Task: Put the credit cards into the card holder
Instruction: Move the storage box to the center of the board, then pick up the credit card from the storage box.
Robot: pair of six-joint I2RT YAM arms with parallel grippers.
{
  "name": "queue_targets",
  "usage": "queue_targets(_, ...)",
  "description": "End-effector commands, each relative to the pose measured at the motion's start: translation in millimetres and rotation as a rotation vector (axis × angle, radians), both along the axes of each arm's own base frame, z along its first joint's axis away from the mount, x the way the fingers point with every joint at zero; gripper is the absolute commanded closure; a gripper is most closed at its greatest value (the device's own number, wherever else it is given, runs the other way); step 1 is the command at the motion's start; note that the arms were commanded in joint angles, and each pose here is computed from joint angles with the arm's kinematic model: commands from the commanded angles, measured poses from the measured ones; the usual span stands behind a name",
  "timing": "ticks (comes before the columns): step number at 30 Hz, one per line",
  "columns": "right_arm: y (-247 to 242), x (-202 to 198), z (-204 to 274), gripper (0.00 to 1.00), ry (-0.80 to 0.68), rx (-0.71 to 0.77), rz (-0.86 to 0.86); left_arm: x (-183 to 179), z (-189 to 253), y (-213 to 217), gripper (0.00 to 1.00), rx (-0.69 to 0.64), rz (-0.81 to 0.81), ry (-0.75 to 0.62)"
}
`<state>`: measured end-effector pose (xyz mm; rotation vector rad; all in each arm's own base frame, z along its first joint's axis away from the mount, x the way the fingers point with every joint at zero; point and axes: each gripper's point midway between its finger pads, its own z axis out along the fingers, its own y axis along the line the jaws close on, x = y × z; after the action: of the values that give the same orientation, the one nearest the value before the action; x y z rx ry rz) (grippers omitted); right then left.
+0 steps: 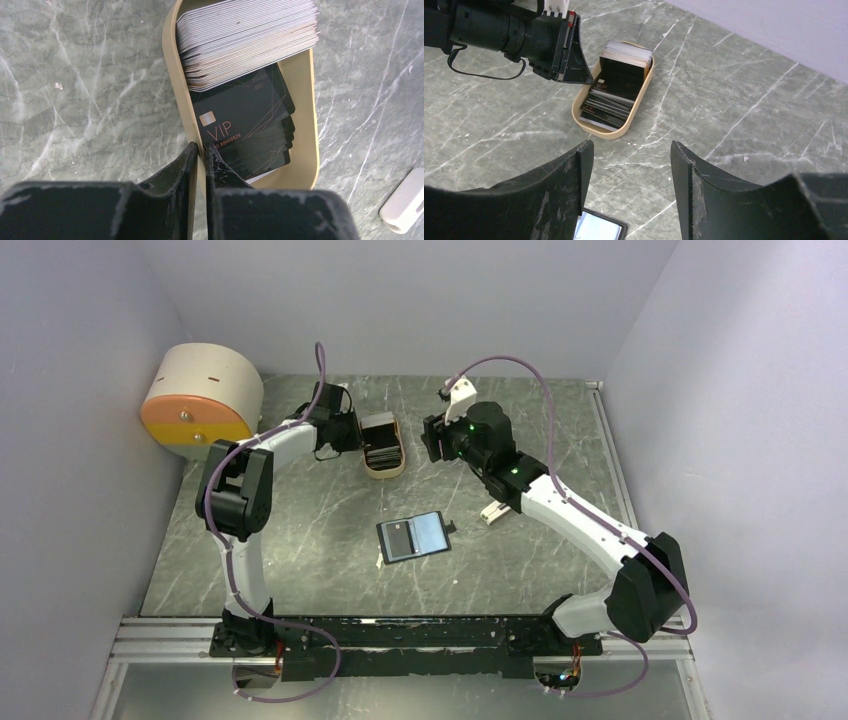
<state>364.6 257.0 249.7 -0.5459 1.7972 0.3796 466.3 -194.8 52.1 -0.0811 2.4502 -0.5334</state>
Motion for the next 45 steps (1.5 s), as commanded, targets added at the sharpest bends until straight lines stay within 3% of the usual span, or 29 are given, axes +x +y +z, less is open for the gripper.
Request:
queue_targets(1,-5.2,-3.0,5.7,0.38,-0.009,0.015,-0.015,-1.6,3.7,-13.3,0.88,-0.014,-0.063,-0.006)
queue_targets(13,1.7,-2.8,1.4,0.38,0.004,0.010,0.018,-25.0,16.2,-17.5,0.91,-0.014,-0.183,0.022)
queue_targets(25,28.0,16.5,-31.0,0.38,-0.064,-0.110,0.163,-58.0,21.7,-34.8,0.91,-0.070,-0.337,0.049)
queue_targets(33,51.8,46.3,-74.3,0.36,-0.190,-0.298,0.304,-48.2,50.4,-37.9,0.63,-0.135,-0.263,0.008)
queue_targets(39,76.4,58.2,-98.2,0.35,-0.271,-0.386,0.454,-55.4,70.2,-36.4,0.63,-0.296,-0.219,0.028)
queue_targets(45,88.6,73.0,-113.1,0.35,-0.322,-0.482,0.526,-69.0,49.6,-20.8,0.64,-0.263,-0.141,0.076)
